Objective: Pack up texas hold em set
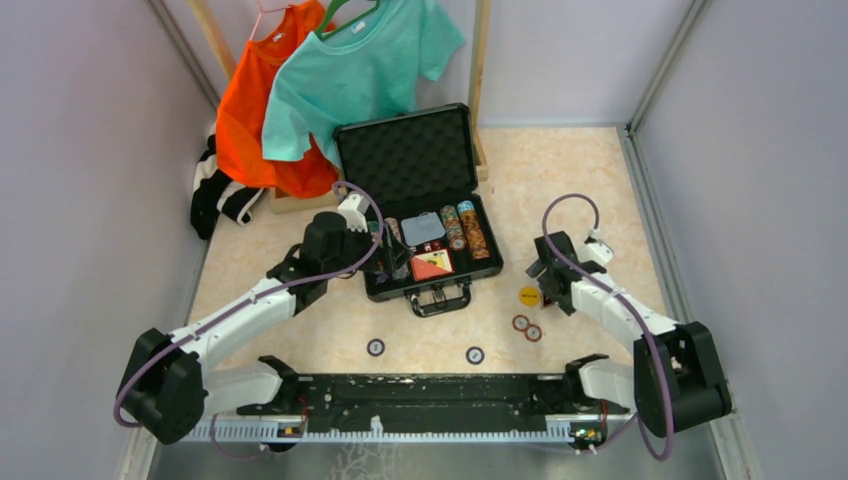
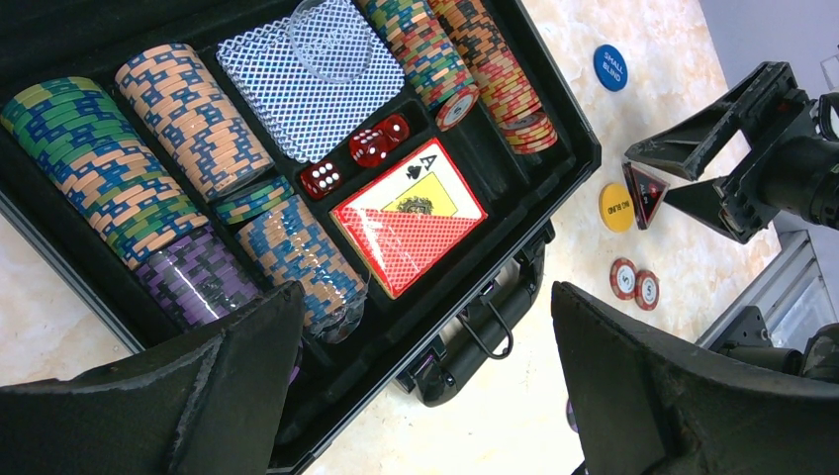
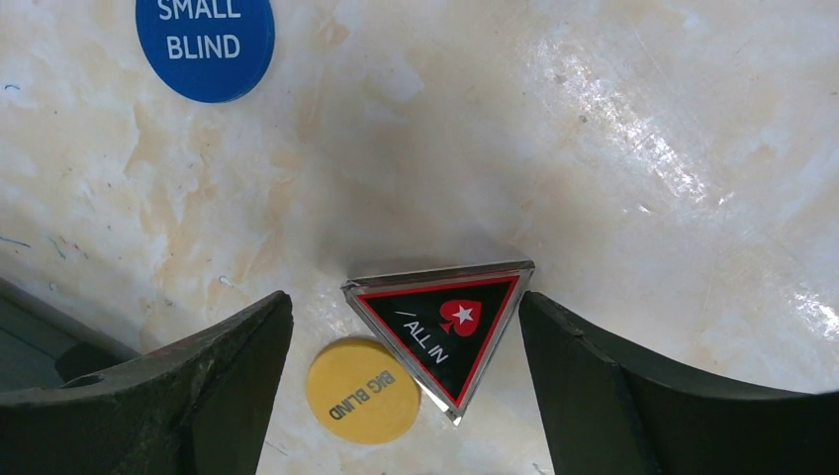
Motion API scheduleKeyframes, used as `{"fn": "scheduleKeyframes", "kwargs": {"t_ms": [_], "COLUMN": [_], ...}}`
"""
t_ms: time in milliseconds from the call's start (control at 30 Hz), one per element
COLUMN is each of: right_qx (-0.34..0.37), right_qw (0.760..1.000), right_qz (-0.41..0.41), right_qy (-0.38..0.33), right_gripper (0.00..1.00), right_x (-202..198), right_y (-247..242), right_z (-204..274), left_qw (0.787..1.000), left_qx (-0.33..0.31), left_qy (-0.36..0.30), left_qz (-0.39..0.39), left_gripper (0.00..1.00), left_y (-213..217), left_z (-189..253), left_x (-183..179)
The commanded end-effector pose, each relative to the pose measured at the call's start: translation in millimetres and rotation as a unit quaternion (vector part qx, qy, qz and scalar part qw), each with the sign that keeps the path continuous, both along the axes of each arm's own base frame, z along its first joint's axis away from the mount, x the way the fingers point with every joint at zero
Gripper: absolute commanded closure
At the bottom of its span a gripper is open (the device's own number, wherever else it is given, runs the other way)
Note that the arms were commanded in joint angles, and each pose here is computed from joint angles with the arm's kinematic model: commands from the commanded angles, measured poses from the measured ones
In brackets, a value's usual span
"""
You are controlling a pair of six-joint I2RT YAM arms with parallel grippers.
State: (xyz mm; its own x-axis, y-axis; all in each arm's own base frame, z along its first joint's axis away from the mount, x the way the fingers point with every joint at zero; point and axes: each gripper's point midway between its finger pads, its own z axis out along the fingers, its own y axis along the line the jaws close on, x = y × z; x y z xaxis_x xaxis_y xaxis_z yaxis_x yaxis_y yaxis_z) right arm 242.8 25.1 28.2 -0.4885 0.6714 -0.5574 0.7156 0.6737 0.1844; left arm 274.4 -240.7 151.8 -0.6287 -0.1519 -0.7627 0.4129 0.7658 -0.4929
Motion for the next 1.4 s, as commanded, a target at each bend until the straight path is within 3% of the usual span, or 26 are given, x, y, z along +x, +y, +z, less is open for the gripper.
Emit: {"fn": "scheduleKeyframes", "kwargs": {"t_ms": [0, 333, 600, 767, 1367], "right_qx": [0.008, 0.034, 0.004, 0.010, -0.022], "right_qw": [0.998, 0.998, 1.000, 0.999, 0.993], "right_qz": [-0.041, -0.048, 0.023, 0.039, 0.120], "right_qy": [-0.038, -0.029, 0.002, -0.019, -0.010], "right_gripper": [0.15, 0.18, 0.16, 0.18, 0.20], "right_x": [21, 22, 15, 14, 85], "right_y": [-1, 4, 4, 6, 26], "right_z": [11, -6, -1, -2, 16], "left_qw": [1.000, 1.000, 1.000, 1.000, 1.000], "left_qx": [0.002, 0.003, -0.001, -0.002, 0.024], "left_qy": [-0.011, -0.011, -0.011, -0.013, -0.008], "left_qz": [-0.003, -0.003, -0.006, -0.004, 0.015], "left_gripper": [0.01, 0.01, 0.01, 0.01, 0.01], "left_y": [-1, 0, -1, 0, 5], "left_z": [1, 1, 3, 4, -7], "left_x": [1, 1, -1, -1, 7]}}
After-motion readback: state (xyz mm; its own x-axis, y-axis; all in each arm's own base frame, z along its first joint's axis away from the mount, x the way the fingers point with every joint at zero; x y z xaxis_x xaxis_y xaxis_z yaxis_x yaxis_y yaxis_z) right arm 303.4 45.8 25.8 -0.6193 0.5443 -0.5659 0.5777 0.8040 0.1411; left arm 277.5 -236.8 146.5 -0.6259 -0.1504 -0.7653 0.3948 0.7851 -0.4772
